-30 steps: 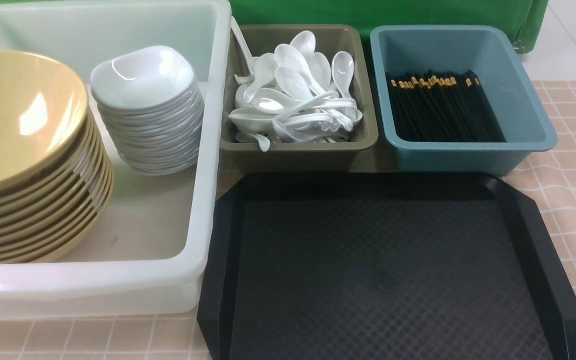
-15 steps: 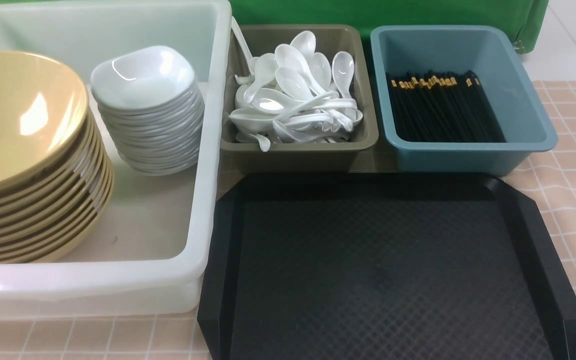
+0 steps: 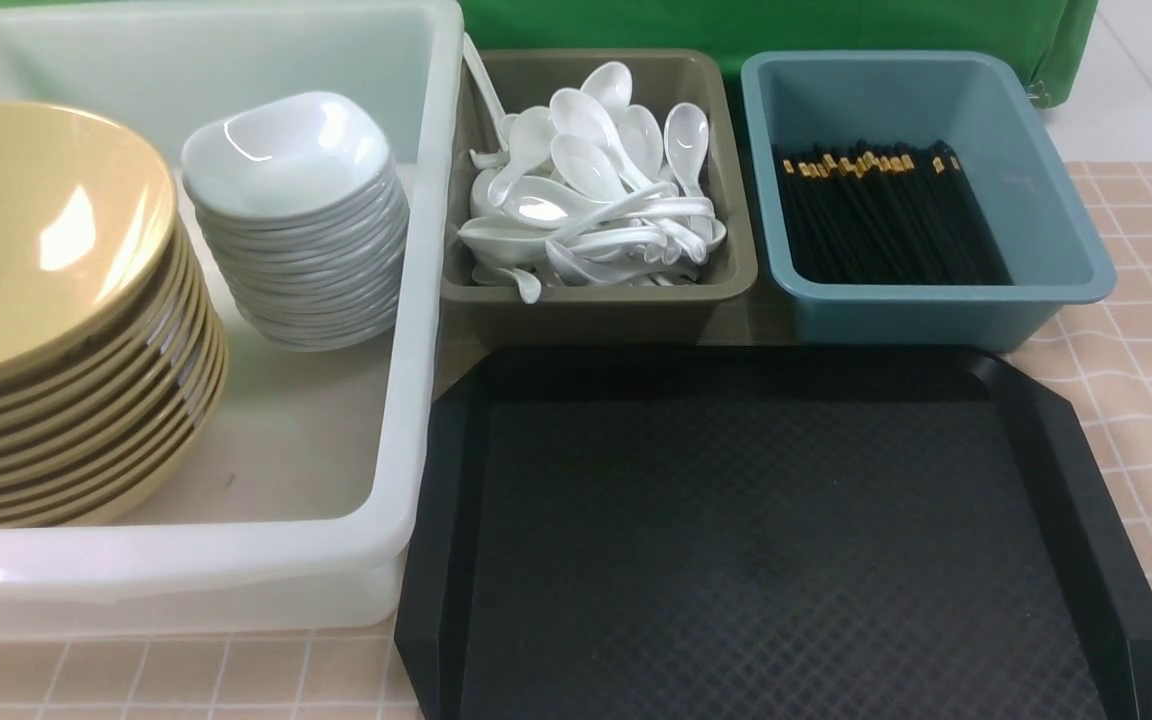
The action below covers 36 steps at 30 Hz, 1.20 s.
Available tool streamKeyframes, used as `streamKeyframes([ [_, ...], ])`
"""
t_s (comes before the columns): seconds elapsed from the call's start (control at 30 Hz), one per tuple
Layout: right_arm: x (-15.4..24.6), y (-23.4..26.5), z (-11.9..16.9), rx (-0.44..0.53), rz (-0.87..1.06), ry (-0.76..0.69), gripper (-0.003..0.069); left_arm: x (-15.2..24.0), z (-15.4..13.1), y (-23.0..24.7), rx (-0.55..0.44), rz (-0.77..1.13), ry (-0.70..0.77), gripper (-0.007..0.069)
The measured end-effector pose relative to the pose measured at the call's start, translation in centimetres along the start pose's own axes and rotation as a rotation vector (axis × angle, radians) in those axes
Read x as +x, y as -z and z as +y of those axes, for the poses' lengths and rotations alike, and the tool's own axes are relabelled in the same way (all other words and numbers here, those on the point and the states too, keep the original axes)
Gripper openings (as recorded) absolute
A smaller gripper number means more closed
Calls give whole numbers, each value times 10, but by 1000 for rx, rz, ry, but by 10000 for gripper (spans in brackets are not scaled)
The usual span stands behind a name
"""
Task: On brown table put chopsticks spoon bowls plates into blue grey white boxes.
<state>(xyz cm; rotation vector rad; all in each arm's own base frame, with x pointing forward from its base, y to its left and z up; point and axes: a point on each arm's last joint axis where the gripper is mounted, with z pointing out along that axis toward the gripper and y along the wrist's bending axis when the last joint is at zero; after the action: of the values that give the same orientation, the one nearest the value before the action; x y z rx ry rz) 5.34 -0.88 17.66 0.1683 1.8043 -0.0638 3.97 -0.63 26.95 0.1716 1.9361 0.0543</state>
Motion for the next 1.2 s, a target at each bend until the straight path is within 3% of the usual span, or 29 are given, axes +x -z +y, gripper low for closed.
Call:
streamKeyframes([
  [0.5,0,0,0,1,3,0,47,2,0,-2,-4,-19,4,1],
  [0.83,0,0,0,1,4,0,48,53,2,-36,-135,-348,-10,1],
  [0.97,0,0,0,1,4,0,52,63,1,-42,-134,-326,24,1],
  [1.2,0,0,0,1,4,0,57,81,-1,-46,-105,-130,79,1],
])
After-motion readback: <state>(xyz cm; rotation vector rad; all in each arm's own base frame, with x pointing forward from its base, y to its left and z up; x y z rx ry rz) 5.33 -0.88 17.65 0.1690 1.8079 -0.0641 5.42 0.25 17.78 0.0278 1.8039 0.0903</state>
